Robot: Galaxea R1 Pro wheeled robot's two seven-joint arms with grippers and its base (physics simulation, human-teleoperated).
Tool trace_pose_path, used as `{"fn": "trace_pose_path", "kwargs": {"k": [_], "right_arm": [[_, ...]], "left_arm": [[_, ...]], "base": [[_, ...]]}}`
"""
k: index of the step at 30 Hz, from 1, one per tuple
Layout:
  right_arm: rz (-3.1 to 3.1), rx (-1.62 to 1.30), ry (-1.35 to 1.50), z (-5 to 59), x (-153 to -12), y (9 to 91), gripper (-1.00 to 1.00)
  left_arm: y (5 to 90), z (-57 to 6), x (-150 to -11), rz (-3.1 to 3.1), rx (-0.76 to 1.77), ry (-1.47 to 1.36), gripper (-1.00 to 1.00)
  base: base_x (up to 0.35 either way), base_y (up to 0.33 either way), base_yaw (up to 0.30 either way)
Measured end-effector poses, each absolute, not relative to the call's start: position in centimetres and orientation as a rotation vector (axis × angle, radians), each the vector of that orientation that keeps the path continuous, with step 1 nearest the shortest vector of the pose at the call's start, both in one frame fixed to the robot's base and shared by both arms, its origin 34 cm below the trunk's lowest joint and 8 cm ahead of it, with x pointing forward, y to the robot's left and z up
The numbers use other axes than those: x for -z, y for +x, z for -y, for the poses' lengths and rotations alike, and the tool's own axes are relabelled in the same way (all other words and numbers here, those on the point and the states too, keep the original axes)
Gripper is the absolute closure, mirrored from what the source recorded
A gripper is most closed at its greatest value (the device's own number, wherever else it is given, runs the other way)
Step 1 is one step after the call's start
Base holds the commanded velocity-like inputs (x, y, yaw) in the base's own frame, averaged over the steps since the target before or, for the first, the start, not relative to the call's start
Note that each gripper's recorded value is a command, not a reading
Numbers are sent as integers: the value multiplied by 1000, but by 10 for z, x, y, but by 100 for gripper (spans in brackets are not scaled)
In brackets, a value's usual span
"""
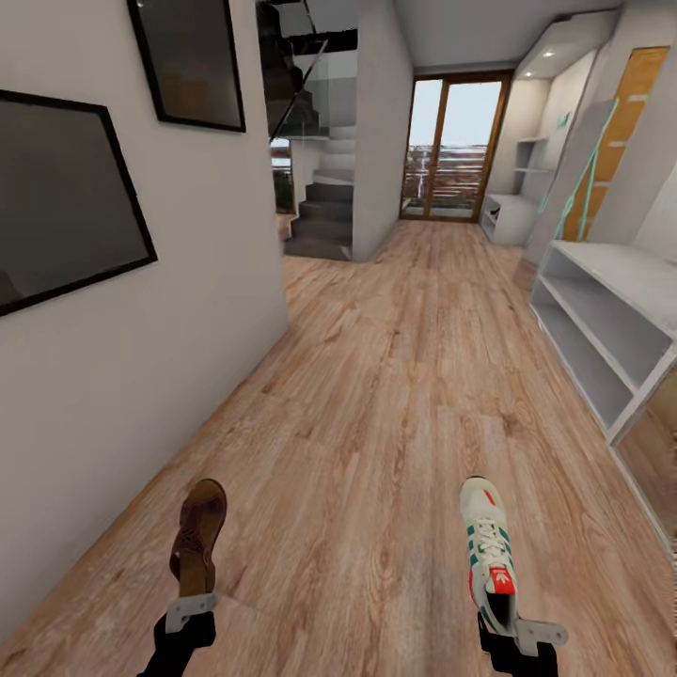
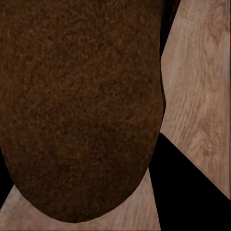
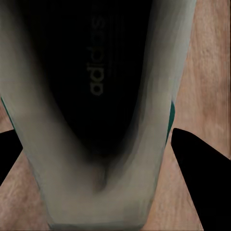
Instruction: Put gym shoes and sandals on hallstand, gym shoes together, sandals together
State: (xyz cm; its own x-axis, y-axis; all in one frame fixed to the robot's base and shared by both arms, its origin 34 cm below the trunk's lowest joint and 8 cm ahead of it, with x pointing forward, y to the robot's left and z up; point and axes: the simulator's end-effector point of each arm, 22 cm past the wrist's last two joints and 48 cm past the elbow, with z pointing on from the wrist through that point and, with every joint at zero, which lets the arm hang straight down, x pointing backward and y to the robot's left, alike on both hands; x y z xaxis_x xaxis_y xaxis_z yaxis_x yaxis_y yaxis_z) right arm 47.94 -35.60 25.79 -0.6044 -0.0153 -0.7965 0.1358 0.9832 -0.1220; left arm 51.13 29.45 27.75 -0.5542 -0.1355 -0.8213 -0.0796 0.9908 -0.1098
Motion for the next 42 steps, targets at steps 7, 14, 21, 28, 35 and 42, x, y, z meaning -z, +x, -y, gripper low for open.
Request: {"fn": "trace_pose_path", "kwargs": {"k": [7,14,21,28,35,42], "right_arm": [[-2212,211,83,356,-258,479,100],[-2213,208,83,354,-257,479,100],[-2213,206,82,353,-257,479,100],[-2213,205,82,353,-257,479,100],[-2213,204,82,353,-257,479,100],[-2213,204,82,353,-257,480,100]], "left_arm": [[511,-295,-277,-2162,73,-151,100],[511,-295,-277,-2162,72,-152,100],[510,-294,-276,-2165,73,-152,100],[509,-294,-276,-2166,74,-153,100],[509,-294,-276,-2167,74,-154,100],[510,-296,-277,-2164,69,-153,100]], "base": [[339,0,-300],[339,0,-300],[339,0,-300],[339,0,-300],[339,0,-244],[339,0,-36]]}}
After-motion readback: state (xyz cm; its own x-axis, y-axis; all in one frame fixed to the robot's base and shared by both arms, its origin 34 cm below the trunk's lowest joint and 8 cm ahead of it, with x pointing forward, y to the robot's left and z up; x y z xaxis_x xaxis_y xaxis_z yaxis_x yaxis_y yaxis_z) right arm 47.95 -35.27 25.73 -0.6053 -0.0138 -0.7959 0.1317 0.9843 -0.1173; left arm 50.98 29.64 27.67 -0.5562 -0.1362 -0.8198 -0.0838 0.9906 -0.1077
